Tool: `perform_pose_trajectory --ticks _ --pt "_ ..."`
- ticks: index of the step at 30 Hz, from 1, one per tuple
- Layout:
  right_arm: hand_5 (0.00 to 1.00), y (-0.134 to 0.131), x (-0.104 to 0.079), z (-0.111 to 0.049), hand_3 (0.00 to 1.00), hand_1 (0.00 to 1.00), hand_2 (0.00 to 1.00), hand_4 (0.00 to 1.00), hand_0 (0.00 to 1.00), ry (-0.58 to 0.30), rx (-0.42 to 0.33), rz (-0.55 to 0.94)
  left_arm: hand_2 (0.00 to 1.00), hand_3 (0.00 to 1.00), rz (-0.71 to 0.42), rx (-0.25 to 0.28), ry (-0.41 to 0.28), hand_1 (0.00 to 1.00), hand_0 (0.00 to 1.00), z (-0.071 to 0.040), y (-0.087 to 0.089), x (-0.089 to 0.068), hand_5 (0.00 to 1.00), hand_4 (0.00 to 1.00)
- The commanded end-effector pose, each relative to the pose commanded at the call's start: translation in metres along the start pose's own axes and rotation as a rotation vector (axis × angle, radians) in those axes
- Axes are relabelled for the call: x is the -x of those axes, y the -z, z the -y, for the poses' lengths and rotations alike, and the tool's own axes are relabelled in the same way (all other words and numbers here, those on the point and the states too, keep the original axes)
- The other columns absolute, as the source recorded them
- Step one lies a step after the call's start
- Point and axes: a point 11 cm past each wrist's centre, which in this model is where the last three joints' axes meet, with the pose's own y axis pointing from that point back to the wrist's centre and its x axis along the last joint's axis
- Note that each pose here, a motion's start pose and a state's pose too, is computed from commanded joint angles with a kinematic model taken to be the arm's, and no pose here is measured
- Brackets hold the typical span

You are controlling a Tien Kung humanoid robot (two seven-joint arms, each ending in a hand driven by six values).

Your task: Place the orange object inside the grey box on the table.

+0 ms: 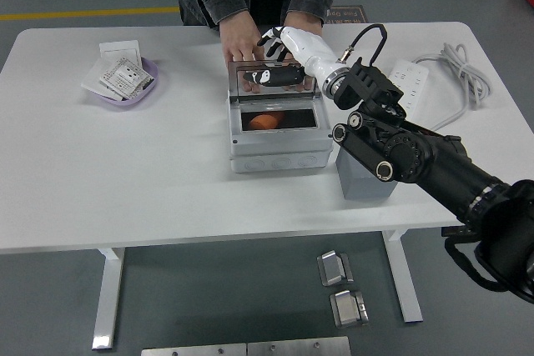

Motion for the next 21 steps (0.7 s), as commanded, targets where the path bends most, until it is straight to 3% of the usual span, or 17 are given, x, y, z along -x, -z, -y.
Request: perform_pose_trajectory --ticks 21 --pt "0.527 -0.010 0.016 -0.039 0.735 0.524 0.625 0.930 0.665 0.051 -0.054 0.004 0.608 0.680 -0.018 -0.002 0.009 0.683 0.681 0.001 0.003 0.005 0.468 0.689"
